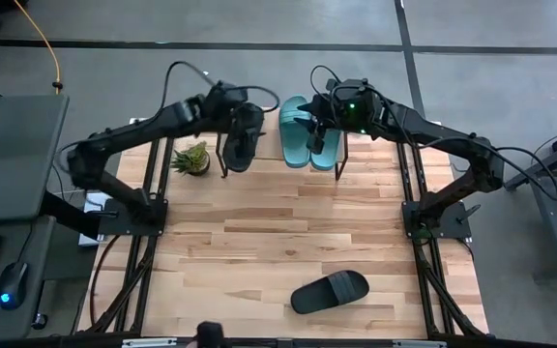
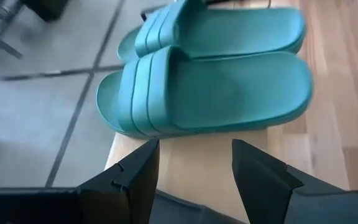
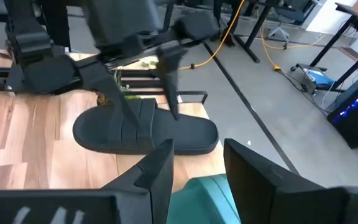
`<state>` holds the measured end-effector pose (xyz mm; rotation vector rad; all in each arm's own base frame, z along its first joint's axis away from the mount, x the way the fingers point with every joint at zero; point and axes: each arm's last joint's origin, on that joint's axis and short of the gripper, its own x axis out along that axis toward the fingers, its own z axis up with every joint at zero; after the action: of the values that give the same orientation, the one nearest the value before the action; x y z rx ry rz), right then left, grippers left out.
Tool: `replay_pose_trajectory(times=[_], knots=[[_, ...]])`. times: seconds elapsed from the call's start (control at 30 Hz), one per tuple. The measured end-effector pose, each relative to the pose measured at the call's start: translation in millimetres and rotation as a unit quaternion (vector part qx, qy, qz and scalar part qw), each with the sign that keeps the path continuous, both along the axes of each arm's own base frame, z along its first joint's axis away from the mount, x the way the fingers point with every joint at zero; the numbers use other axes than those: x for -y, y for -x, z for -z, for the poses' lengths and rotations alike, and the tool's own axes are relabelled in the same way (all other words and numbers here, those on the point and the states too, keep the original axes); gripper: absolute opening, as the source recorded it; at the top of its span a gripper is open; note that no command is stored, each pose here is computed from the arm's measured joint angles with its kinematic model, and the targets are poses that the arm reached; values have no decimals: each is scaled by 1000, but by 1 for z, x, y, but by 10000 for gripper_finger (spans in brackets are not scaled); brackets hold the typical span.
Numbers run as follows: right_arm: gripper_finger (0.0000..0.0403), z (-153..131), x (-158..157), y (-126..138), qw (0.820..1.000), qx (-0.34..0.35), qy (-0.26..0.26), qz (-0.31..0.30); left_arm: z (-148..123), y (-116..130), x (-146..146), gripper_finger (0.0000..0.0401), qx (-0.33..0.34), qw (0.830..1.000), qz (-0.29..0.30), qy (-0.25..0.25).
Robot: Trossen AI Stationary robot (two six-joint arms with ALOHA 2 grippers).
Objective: Pick and place slides into the shelf
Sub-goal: Put the top black slide on the shelf
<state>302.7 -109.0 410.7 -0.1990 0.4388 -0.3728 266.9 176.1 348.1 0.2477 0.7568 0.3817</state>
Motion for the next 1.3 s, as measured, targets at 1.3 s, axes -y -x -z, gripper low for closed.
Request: replay_pose_trajectory(times=[1.3], knots=[[131, 12, -11, 2, 998, -60, -35, -5, 52, -29, -70, 184, -173, 980, -73, 60]])
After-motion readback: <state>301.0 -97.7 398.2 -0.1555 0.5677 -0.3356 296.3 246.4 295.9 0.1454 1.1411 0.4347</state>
